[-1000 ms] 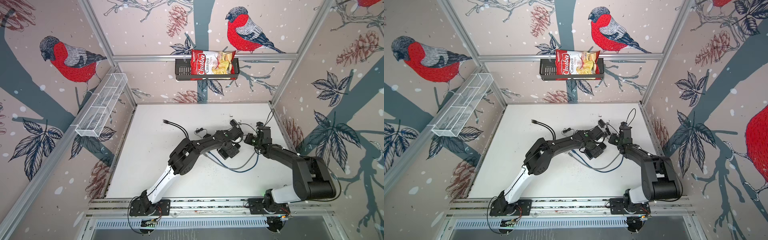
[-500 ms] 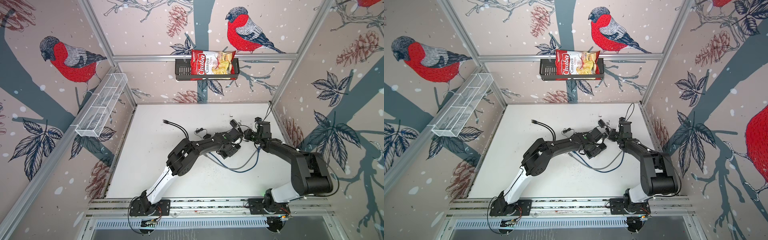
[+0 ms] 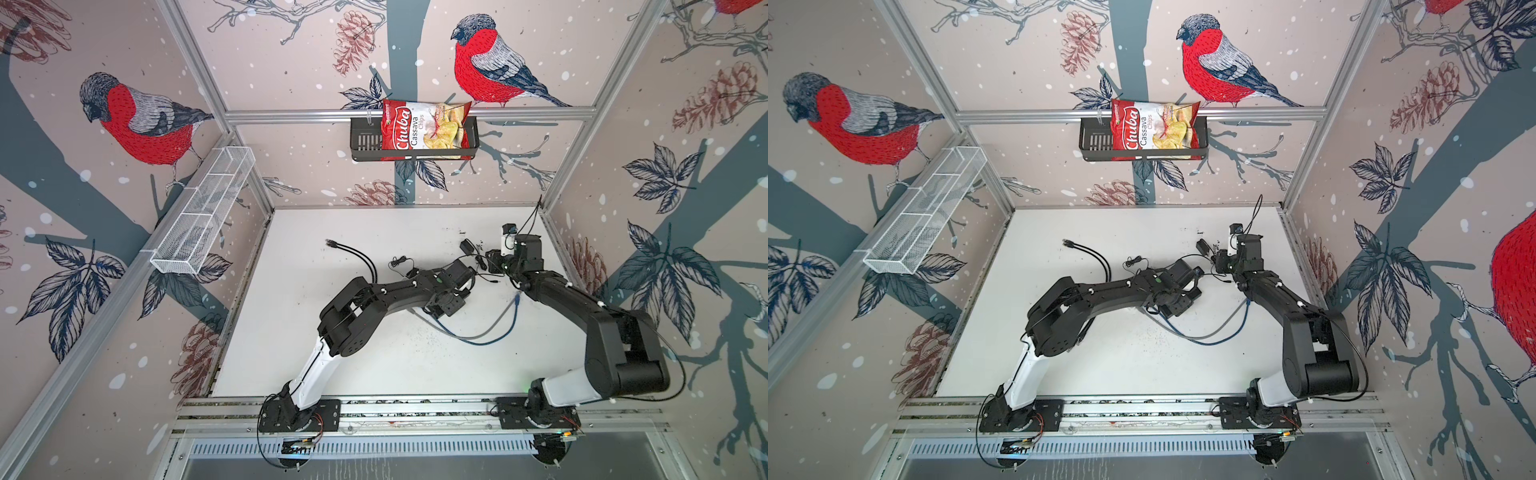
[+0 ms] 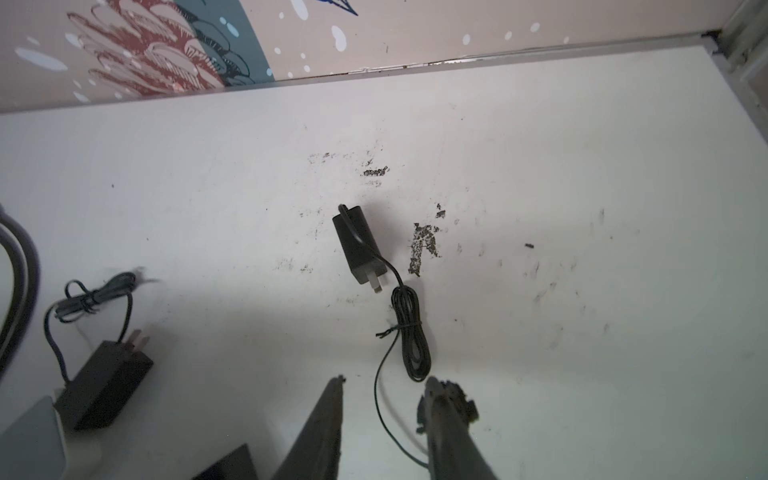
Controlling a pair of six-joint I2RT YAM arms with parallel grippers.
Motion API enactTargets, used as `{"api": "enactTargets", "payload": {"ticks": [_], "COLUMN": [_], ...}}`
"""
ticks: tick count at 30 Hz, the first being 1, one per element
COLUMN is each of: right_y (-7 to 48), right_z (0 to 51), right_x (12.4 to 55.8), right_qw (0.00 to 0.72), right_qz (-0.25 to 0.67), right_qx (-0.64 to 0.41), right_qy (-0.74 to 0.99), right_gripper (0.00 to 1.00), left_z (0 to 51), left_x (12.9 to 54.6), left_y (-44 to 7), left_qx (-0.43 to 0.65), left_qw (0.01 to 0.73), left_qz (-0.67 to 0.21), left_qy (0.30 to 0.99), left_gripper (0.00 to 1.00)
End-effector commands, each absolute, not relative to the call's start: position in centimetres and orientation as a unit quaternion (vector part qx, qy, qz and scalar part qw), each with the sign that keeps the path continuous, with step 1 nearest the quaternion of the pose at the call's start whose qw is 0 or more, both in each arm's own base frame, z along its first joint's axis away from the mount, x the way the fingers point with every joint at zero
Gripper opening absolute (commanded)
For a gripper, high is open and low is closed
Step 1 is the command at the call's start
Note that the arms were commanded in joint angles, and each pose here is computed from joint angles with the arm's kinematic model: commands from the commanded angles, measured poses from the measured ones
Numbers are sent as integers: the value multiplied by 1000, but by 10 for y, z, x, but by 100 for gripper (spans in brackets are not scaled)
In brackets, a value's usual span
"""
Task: Insert the plug into the switch port
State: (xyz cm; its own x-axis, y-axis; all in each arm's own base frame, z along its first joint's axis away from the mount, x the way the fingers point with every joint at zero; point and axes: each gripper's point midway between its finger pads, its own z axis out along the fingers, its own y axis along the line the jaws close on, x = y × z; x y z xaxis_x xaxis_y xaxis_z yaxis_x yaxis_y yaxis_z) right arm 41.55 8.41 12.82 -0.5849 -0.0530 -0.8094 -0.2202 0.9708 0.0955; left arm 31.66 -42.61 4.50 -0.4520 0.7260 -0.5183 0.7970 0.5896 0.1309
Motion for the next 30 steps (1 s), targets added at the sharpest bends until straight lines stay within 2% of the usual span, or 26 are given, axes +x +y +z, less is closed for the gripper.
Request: {"api": "enactTargets", "payload": {"ticks": [1, 5, 13, 16, 18, 23, 30], "right_y": [86, 87, 90, 95, 96, 82, 76], "right_z": [133, 121, 101, 95, 86, 56, 50], "right_x": [417, 411, 389, 386, 383, 378, 376], "right_qw": [465, 430, 397, 370, 335, 251, 232], "right_qz": [25, -44, -81, -61, -41, -12, 21], "right_qx": [-166, -239, -387, -422, -443, -468, -485], "right_qy": [869, 869, 828, 825, 831, 847, 843], "right_gripper": [38, 40, 40, 40, 35, 30, 30], "left_z": [91, 123, 140, 142, 144, 151, 155], "left_x": [333, 331, 323, 321, 320, 315, 314], "left_y": [-435, -425, -398, -387, -379, -366, -348], "left_qx": [423, 400, 368, 354, 345, 332, 317], "left_qw": [358, 403, 434, 440, 444, 452, 455], "left_qz": [-86, -101, -103, -109, -111, -127, -135], "left_qy": [828, 817, 816, 818, 819, 818, 821], "left_gripper": [42, 42, 44, 45, 46, 47, 47]}}
